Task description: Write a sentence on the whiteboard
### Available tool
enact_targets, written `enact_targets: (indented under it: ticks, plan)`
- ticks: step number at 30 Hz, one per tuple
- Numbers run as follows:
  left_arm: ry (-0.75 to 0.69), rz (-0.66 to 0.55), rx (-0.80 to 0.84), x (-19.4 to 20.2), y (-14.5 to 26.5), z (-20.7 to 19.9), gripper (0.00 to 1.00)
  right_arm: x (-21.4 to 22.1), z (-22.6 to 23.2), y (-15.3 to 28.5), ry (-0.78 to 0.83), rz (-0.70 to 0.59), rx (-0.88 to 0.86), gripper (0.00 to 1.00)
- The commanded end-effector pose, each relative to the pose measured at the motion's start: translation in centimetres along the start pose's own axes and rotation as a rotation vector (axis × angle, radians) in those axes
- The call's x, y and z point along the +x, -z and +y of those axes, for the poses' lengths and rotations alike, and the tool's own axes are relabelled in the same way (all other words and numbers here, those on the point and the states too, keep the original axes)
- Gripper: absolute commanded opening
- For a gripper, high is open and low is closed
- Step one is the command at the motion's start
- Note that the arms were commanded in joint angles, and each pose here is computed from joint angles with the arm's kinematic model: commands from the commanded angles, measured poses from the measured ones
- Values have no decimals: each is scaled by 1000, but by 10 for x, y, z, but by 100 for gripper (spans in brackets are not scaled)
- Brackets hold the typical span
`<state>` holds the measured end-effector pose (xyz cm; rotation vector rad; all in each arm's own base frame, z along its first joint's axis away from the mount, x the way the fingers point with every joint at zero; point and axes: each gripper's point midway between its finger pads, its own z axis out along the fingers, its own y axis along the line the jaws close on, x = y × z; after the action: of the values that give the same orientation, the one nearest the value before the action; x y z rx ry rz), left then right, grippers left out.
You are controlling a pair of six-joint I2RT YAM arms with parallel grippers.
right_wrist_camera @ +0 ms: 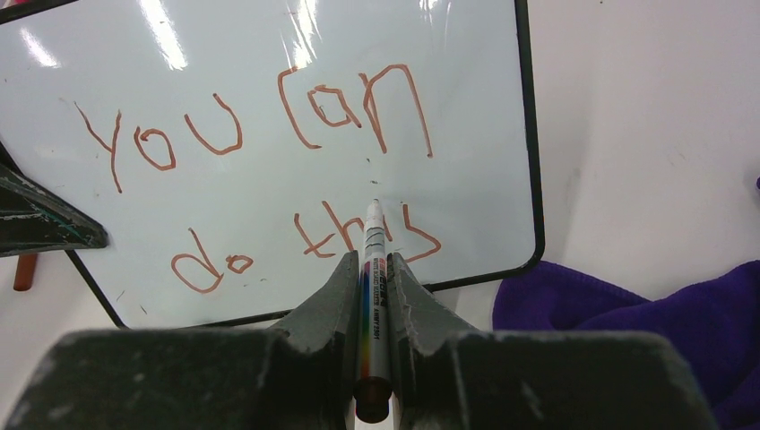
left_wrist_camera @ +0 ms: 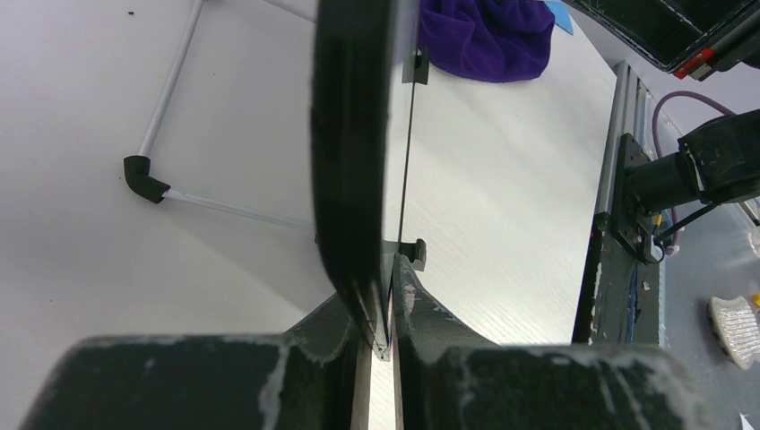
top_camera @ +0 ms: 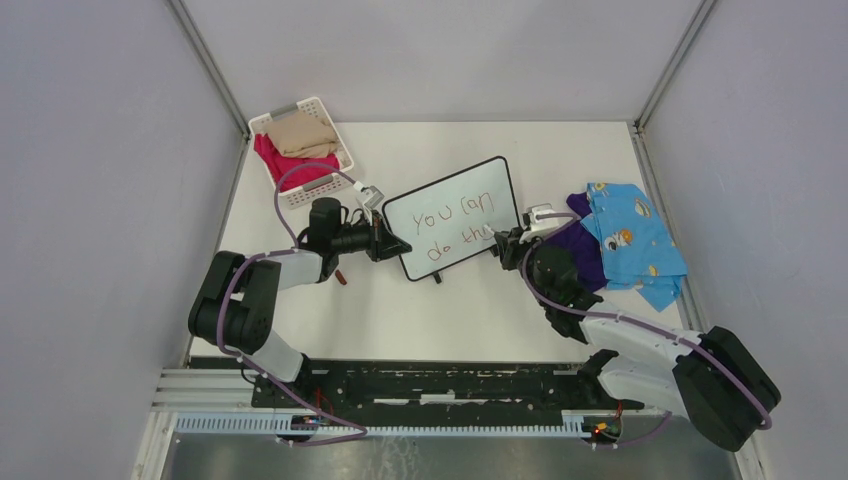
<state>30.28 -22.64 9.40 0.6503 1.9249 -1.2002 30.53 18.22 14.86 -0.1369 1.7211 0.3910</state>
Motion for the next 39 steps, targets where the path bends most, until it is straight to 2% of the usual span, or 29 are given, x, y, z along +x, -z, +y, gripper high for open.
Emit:
enact_targets:
  ticks: [1,23,30,39]
  plan:
    - [7,83,-114,31,-1,23,2,-37,6,-9,-48,-108,-1,0]
    - [3,86,-115,32,-1,23,2,-20,1,-15,-58,-66,1,0]
    - [3,89,-124,32,-1,24,2,-28,-15,3,-46,-93,59,0]
    - [9,92,-123,32,-2,25,2,-14,-39,21,-58,-90,145,0]
